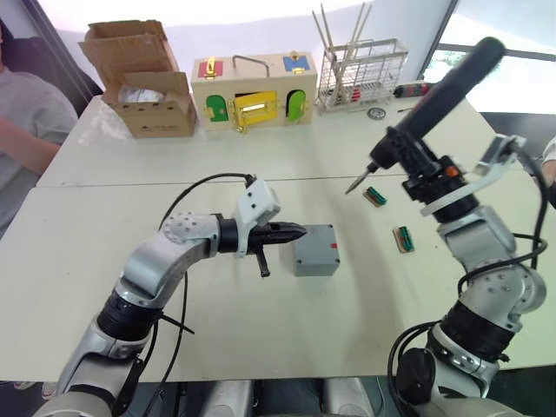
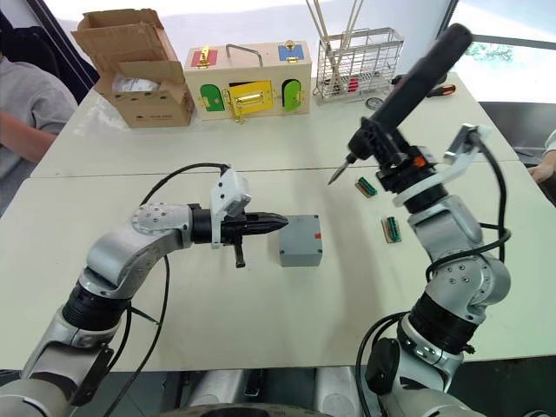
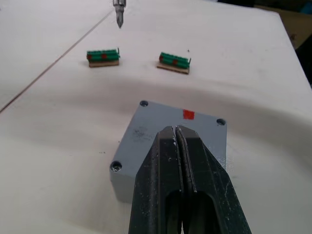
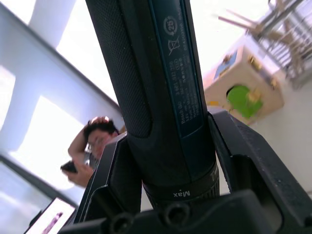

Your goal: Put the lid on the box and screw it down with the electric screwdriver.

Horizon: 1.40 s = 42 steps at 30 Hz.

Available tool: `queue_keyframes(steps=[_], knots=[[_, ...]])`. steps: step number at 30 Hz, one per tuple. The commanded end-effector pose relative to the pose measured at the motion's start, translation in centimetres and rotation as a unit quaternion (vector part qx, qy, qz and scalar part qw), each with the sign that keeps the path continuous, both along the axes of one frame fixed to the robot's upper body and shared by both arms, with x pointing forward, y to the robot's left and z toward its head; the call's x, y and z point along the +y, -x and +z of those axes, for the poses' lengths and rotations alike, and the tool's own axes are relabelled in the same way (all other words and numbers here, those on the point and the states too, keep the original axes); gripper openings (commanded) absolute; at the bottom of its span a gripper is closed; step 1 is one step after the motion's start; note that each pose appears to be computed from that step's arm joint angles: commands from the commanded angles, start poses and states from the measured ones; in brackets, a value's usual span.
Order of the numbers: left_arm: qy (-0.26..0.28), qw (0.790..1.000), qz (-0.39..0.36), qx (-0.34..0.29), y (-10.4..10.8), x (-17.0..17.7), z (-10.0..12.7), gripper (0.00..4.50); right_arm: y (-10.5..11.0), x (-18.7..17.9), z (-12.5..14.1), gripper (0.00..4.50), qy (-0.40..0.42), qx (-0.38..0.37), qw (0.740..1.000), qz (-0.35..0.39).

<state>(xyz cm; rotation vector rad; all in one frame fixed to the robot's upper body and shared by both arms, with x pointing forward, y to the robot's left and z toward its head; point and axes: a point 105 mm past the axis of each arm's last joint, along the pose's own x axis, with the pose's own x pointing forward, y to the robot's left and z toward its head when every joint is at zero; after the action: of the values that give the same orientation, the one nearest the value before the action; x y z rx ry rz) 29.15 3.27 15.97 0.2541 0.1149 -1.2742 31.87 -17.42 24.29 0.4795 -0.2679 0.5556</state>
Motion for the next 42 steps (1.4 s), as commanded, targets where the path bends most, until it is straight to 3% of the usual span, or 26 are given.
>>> queue_keyframes(steps=[1, 8, 30, 33, 38, 42], knots=[[-0.018, 0.999, 0.005, -0.041, -0.7, -0.5, -0.4, 0.00, 1.5, 1.4, 1.7, 1.80, 0.042, -0.066, 0.997, 0.020], [-0.054, 0.998, -0.007, -0.033, -0.4, -0.7, -2.5, 0.00, 1.8, 2.8, -0.4, 1.80, 0.099, -0.049, 0.993, 0.047], [-0.052, 0.998, -0.003, -0.032, 0.0, -0.7, -2.5, 0.00, 0.2, 3.0, -3.7, 1.80, 0.133, -0.029, 0.990, 0.033], [-0.052, 0.998, -0.002, -0.031, 0.0, -0.7, -2.5, 0.00, 0.5, 3.8, -4.5, 1.80, 0.163, -0.025, 0.985, 0.057], [-0.052, 0.998, 0.001, -0.028, 0.0, -0.7, -2.6, 0.00, 2.7, 7.1, -7.2, 1.80, 0.227, -0.009, 0.961, 0.161], [-0.052, 0.998, -0.005, -0.024, 0.3, -0.8, -2.8, 0.00, 2.7, 7.2, -9.2, 1.80, 0.241, 0.006, 0.956, 0.165]])
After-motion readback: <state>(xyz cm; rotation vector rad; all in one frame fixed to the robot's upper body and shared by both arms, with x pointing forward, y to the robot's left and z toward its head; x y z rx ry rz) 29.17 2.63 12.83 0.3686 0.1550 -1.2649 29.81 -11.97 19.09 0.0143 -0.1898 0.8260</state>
